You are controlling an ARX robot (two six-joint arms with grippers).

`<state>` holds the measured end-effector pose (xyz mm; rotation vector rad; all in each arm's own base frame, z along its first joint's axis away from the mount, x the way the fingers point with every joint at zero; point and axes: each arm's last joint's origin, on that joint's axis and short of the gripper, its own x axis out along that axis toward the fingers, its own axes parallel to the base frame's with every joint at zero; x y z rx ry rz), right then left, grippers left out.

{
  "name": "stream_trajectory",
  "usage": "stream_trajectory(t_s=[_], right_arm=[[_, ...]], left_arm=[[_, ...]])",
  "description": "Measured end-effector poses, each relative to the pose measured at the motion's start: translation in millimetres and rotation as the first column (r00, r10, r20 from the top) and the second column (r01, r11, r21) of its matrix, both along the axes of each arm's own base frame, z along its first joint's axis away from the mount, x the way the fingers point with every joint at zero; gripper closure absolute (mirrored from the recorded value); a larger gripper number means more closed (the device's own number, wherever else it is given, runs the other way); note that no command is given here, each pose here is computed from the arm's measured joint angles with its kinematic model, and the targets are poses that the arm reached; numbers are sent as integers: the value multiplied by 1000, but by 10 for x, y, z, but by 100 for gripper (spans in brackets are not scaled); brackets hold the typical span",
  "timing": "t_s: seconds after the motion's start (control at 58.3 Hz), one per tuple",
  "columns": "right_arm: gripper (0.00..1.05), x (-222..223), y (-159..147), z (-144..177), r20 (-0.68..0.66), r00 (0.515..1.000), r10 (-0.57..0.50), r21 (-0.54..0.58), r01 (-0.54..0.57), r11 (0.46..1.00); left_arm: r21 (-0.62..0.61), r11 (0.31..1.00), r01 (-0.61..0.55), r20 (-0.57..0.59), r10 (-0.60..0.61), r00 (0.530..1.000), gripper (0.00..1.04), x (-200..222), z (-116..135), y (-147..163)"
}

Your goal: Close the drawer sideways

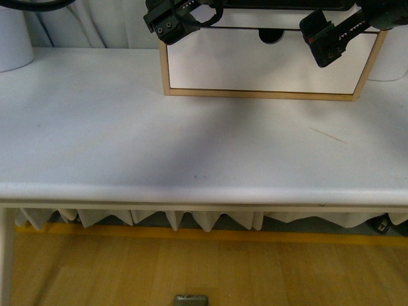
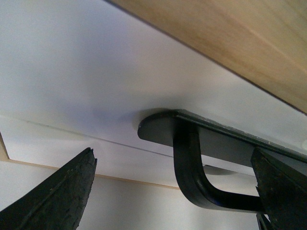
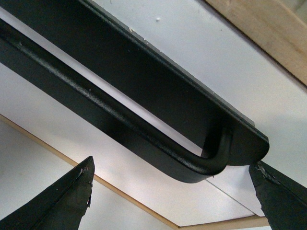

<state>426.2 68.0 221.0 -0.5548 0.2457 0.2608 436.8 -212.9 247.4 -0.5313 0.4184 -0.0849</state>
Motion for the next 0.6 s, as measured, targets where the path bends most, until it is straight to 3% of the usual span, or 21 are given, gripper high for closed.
stream_trajectory(t_s=[0.377, 0.6], right_arm=[[9, -164, -17, 23, 21, 998, 51, 13, -51, 999], [9, -577, -110, 167, 52, 997, 60, 22, -61, 998]], left_arm=[[-3, 999, -49, 25, 49, 998, 6, -195, -6, 190], [20, 995, -98, 28, 98, 995, 6, -520, -14, 463]])
